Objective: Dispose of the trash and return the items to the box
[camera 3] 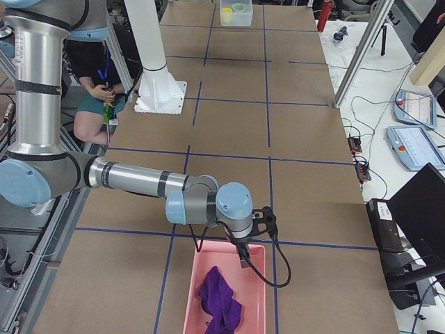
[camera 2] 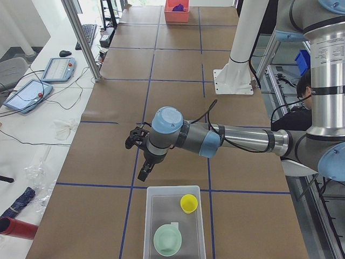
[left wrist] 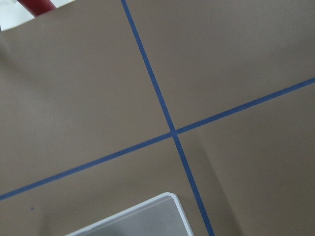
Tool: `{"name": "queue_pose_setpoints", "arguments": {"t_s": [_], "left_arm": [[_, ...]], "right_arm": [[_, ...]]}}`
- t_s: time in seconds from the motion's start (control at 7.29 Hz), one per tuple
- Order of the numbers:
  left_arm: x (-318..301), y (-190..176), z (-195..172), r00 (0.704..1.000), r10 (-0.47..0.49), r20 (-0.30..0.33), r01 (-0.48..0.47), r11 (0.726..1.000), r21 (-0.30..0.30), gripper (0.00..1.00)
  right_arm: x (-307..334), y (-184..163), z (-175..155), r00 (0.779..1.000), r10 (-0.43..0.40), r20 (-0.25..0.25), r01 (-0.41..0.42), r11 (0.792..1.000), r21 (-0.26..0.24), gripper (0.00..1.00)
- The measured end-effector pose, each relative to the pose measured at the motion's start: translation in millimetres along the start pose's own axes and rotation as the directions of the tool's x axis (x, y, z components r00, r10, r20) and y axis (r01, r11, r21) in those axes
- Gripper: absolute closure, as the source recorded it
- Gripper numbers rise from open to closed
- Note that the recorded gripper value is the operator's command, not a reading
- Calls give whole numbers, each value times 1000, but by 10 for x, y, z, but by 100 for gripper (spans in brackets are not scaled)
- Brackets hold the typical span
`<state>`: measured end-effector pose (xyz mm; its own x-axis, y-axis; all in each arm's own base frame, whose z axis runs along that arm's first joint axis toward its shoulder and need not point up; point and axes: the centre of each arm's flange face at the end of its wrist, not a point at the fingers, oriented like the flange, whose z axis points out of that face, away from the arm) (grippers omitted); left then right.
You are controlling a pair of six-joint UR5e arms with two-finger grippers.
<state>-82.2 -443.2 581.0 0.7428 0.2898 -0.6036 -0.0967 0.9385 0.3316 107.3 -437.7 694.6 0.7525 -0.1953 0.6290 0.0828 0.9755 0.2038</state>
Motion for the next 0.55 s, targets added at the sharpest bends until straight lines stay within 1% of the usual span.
{"name": "queue_pose_setpoints", "arguments": {"t_s": [0.14, 0.27, 0.41, 0.55], "left_arm": [[9, 47, 77, 998, -53, -21, 51, 996, -68, 0], [14, 93, 161, 996, -83, -32, 79, 990, -114, 0], [17, 130, 252, 995, -95, -37, 89, 986, -144, 0], [19, 166, 298, 994, -98, -40, 90, 983, -158, 0]], "right_arm": [[13, 27, 40, 1000, 19, -6, -19, 999, -33, 0], [19, 42, 60, 1000, 29, -3, -29, 998, -47, 0], [25, 68, 94, 999, 40, 15, -39, 998, -53, 0], [22, 107, 138, 998, 47, 46, -45, 998, -53, 0]]}}
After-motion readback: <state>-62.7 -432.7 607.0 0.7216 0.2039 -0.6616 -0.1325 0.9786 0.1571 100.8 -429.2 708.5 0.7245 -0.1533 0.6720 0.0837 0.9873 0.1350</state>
